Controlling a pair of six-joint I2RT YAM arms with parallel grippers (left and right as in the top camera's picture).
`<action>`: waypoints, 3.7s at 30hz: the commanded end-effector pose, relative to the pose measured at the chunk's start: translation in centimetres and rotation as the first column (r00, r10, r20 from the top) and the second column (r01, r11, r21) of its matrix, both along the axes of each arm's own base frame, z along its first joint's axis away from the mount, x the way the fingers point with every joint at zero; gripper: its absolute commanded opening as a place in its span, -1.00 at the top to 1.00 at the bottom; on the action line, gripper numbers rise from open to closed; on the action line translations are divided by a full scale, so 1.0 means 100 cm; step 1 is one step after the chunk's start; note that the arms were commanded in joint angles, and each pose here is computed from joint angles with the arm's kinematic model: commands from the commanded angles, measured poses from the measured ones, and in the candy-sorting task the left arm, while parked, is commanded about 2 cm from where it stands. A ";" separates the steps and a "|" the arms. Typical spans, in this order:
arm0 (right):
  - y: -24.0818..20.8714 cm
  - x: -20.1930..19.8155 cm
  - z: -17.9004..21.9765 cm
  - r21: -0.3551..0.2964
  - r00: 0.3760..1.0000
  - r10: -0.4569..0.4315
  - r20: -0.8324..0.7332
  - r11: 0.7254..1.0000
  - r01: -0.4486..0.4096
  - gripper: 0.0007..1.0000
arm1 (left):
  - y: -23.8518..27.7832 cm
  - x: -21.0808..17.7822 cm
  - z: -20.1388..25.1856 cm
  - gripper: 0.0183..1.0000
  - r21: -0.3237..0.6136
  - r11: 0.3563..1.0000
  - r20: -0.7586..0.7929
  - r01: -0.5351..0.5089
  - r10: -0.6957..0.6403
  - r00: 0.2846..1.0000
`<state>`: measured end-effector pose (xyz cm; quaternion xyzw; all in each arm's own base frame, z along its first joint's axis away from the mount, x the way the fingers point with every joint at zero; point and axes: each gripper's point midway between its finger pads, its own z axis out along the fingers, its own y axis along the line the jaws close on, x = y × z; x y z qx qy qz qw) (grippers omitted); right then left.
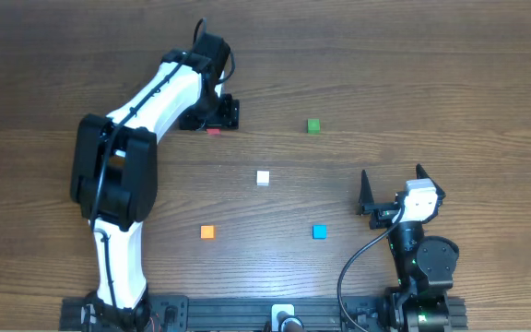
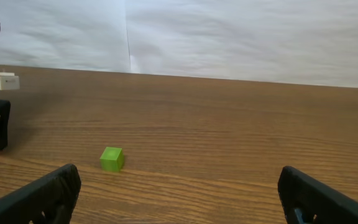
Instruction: Stack Cubes
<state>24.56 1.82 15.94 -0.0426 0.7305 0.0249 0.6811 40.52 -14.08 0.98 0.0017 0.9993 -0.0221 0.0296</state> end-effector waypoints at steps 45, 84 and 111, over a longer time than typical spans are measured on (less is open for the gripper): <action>-0.002 0.000 -0.002 0.002 1.000 -0.011 -0.001 1.000 0.011 -0.99 | -0.107 -0.074 0.095 0.96 -0.024 0.999 0.102 -0.049 0.051 0.993; -0.002 0.000 -0.002 0.002 1.000 -0.011 -0.001 1.000 0.011 -0.98 | -0.110 -0.118 0.051 0.96 0.034 0.998 0.108 -0.061 0.057 0.993; -0.002 0.000 -0.002 0.002 1.000 -0.011 -0.001 1.000 0.011 -0.98 | -0.113 -0.121 0.036 0.96 0.011 0.998 0.095 -0.057 0.056 0.994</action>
